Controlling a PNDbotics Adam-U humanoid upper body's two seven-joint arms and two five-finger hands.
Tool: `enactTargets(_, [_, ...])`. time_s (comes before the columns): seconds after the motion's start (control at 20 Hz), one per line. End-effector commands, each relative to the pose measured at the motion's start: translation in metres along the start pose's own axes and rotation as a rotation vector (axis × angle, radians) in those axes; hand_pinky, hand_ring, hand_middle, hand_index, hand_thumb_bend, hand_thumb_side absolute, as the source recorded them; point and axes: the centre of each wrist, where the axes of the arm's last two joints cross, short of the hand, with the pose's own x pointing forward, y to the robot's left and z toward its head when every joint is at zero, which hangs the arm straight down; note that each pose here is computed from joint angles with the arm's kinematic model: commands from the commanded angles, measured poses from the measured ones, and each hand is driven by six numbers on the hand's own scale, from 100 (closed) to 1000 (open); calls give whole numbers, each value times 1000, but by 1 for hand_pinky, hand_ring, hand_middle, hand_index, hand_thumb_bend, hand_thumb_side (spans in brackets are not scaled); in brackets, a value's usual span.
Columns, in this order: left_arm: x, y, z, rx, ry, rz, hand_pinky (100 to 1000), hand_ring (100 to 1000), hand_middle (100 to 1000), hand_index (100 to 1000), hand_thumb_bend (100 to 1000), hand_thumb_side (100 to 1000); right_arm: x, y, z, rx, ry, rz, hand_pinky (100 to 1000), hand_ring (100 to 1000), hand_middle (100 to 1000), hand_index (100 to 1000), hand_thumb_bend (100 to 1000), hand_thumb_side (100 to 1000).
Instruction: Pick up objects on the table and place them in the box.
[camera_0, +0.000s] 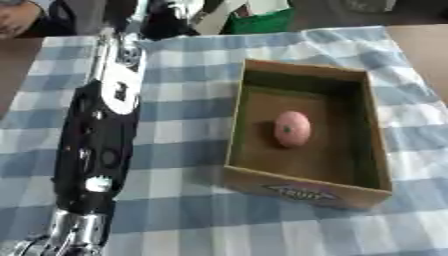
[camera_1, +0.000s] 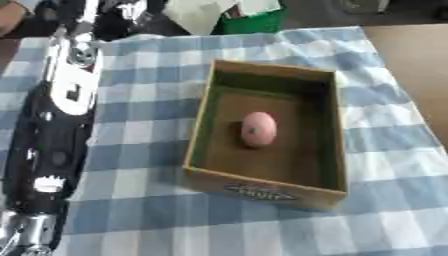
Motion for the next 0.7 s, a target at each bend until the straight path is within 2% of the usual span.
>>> enactTargets(0.05, [7, 42, -5, 146, 73, 43, 446, 588, 645, 786, 561, 890, 10, -5, -5, 13, -6, 52, 859, 861, 577, 869, 100, 1000])
enactTargets(0.25, [14, 78, 10, 274, 182, 147, 455, 582, 639, 791, 473, 832, 14, -11, 1, -12, 1, 96, 857, 860, 578, 868, 100, 1000])
enactTargets(0.3, [17, 86, 14, 298, 201, 177, 457, 581, 638, 792, 301, 1000, 15, -13, 2, -17, 1, 106, 857, 860, 578, 868, 100, 1000])
enactTargets(0.35, [18, 94, 19, 328, 225, 206, 459, 580, 638, 794, 436, 803, 16, -14, 4, -24, 3, 118, 858, 861, 578, 868, 100, 1000])
enactTargets(0.5, [17, 112, 37, 405, 268, 291, 467, 584, 648, 808, 397, 803, 19, -18, 9, -39, 8, 153, 858, 861, 577, 868, 100, 1000])
enactTargets(0.7, [-1, 120, 69, 483, 267, 410, 469, 589, 662, 828, 368, 825, 22, -23, 14, -54, 14, 198, 859, 862, 576, 870, 100, 1000])
